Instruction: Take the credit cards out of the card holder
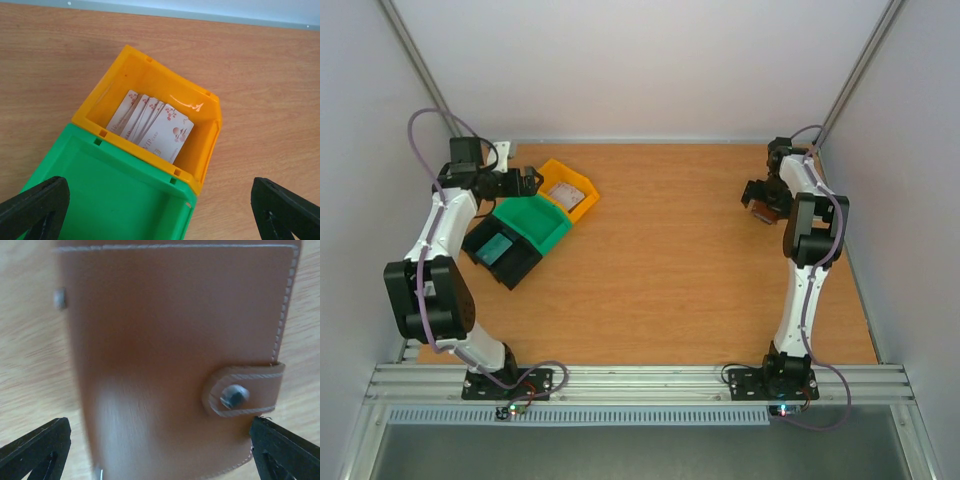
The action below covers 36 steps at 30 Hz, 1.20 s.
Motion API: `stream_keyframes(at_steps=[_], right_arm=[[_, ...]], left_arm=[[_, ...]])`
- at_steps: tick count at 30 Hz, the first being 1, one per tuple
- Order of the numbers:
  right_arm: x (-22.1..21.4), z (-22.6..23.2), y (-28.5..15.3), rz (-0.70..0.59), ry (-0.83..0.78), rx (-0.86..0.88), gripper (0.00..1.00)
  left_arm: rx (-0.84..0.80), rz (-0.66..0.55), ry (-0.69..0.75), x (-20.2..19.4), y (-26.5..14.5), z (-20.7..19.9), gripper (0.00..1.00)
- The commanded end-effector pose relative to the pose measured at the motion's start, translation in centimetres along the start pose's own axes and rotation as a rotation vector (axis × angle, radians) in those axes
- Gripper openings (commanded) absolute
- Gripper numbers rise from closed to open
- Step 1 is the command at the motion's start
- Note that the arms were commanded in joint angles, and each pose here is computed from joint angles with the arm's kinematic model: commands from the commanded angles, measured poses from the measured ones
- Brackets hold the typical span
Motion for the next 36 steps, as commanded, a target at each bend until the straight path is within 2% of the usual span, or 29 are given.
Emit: stream_keyframes(at_steps=[1, 7, 11, 20, 23, 31, 36], right_arm=[[0.1, 0.0, 1.9, 0.08, -0.009, 0.04, 0.99], [0.2, 0.0, 3.8, 0.141, -0.018, 0.036, 0.99], [0.1, 0.4, 4.2, 0.157, -0.009, 0.098, 0.98], [0.3, -0.8, 2.5, 0.13, 0.005, 0.033, 0.99], [0.8, -2.3, 1.5, 0.102, 0.054, 0.016, 0.98], [1.3, -2.9, 2.9, 0.131, 0.063, 0.062, 0.98], [1.2, -2.2, 3.3, 0.141, 0.017, 0.055, 0.89]], left_arm=[[0.009, -0.024, 0.009, 0.8, -0.4, -0.4, 0.99], [0.018, -0.028, 0.012, 0.9, -0.6, -0.4, 0.99], [0.018, -0.032, 0.016, 0.6, -0.8, -0.5, 0.99], [-0.006, -0.04, 0.017, 0.7, -1.0, -0.7, 0.99], [-0.009, -0.039, 0.015, 0.7, -0.9, -0.7, 0.99], [-0.005, -0.044, 0.021, 0.8, -1.0, -0.7, 0.99], [0.0, -0.044, 0.024, 0.7, -1.0, -0.7, 0.99]])
Point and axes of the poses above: each gripper's point midway between its finger pads, its own y axis out along the fingers, its own z axis along the line the jaws close on, x = y × z, the point moved 10 cm from there along -y, back along the fingers, and after that the axes turned 11 degrees about -y, right-handed, at the moved point
